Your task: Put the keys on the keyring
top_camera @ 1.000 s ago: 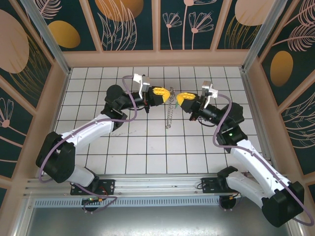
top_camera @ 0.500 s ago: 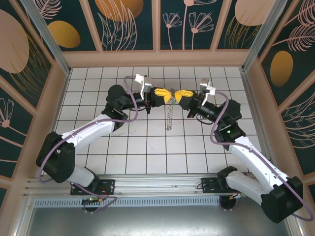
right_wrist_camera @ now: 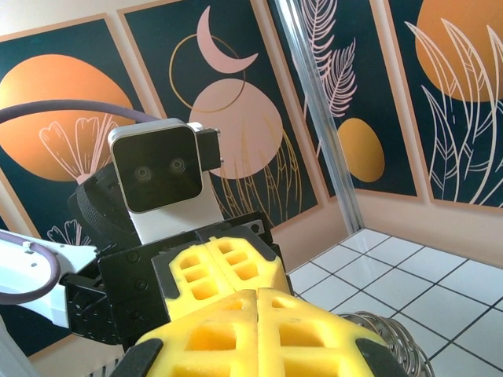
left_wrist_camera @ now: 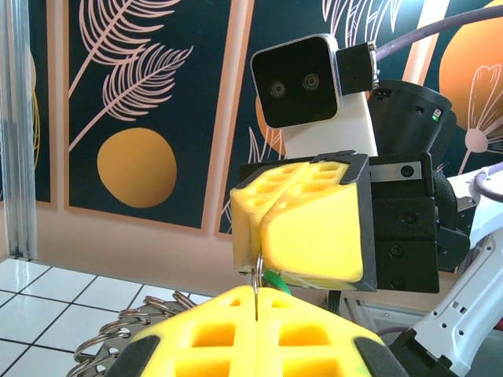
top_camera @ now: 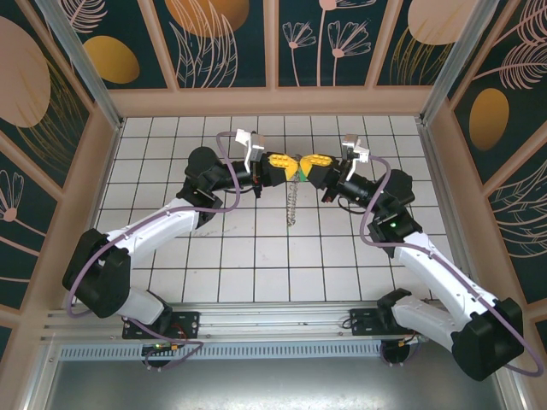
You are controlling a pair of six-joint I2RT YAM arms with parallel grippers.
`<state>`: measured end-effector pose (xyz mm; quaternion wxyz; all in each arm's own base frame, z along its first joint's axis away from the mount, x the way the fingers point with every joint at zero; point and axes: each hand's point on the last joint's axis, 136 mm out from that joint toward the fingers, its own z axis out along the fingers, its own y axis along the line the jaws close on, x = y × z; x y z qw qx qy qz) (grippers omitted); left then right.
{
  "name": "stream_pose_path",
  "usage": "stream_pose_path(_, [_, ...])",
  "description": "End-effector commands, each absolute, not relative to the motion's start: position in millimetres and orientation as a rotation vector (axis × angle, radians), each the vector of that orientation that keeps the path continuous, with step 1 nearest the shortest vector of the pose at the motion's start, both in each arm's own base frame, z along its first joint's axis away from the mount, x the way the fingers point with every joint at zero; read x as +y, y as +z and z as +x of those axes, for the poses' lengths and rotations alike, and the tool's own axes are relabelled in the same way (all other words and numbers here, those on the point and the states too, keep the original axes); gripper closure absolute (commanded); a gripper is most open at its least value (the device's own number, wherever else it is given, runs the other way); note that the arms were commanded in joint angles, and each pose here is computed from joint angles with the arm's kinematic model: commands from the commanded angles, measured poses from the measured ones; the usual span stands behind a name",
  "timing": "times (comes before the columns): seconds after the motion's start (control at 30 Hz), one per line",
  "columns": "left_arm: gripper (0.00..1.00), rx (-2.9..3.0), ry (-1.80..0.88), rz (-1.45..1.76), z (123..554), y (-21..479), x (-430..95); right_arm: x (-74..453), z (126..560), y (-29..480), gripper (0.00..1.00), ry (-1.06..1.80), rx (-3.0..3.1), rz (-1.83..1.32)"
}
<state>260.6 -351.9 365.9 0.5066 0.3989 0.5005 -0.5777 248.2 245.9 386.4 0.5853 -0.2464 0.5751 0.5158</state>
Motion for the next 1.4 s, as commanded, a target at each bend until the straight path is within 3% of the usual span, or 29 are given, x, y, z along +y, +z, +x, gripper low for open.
stream_pose_path(0.0, [1.00,1.112,-1.375,0.998,252,387,-352,244,249,408,1.00,1.157,1.261,-0.580])
stream_pose_path(0.7, [1.00,1.062,-1.365,0.987,245,403,-346,228,258,382,1.00,1.124,1.326,-0.512])
stream_pose_path(1.37, [1.00,1.016,-1.376,0.904,249,415,-341,241,246,352,1.00,1.310,1.367,-0.527])
